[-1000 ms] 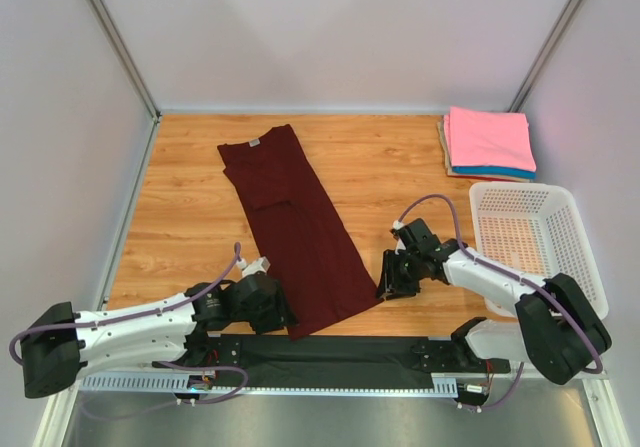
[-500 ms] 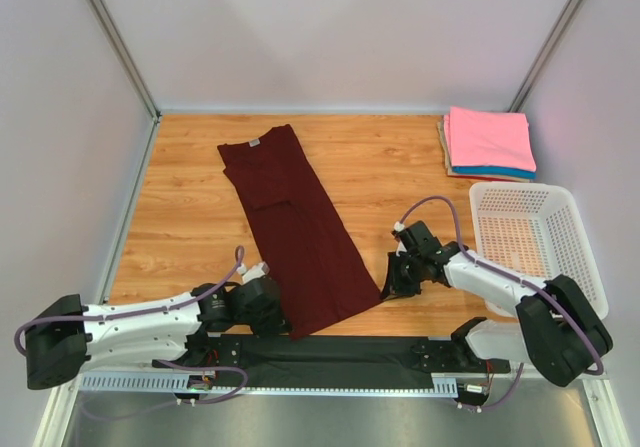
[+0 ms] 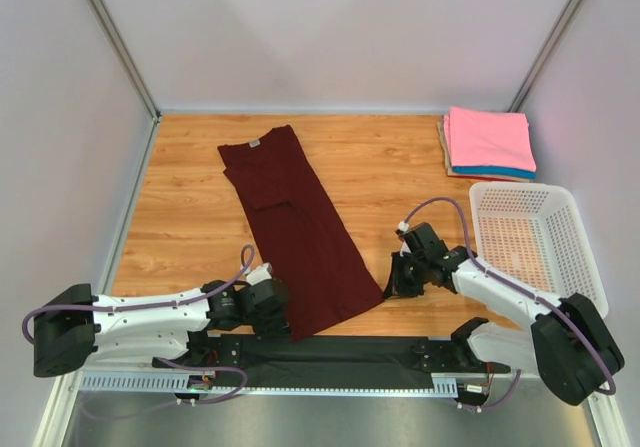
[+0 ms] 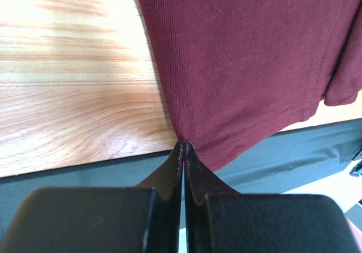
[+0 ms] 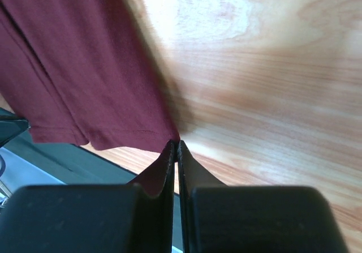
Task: Fold and stack the t-shirts
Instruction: Fold the tshirt
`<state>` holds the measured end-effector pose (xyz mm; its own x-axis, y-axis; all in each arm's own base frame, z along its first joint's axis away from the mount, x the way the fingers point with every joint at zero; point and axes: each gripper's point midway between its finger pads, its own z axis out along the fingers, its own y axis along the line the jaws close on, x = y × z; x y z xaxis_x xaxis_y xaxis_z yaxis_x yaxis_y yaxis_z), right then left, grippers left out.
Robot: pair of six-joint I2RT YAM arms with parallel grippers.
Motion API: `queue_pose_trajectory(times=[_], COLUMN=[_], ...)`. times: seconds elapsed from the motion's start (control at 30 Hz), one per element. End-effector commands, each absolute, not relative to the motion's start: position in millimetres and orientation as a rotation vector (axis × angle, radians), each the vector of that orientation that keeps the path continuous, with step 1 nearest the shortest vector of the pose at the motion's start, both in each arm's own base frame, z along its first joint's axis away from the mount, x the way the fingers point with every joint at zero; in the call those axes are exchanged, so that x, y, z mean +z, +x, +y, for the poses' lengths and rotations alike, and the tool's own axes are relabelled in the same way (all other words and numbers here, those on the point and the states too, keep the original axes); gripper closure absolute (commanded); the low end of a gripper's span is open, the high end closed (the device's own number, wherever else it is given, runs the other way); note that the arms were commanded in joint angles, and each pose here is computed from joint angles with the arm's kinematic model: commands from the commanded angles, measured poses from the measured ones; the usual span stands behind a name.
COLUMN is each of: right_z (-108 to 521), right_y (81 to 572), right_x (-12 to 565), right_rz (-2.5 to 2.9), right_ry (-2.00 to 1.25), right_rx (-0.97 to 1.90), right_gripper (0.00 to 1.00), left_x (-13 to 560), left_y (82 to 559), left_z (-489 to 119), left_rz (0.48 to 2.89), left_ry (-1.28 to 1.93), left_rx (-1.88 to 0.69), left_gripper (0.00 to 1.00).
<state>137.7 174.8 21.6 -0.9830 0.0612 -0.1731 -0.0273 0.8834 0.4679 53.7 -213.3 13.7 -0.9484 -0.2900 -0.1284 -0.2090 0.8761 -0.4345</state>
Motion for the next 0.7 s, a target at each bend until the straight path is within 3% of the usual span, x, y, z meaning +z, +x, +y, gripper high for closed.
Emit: queue_pose_trajectory(times=[0.0,0.67], right_z=[173.3,209.3], right_y=[141.3,209.5], right_x=[36.3,96.9], right_rz=[2.819,2.742], right_ry=[0.047,-0.037], right_rx=[0.713,0.704], right_gripper=[1.0,1.0], left_x=[18.8,58.2], left_y=[53.1,115.9], left_z=[-219.5,-209.2], left_rz=[2.854,2.756], left_ry=[-0.399,-0.431], left_rx=[-0.648,-0.679], left_gripper=[1.0,1.0])
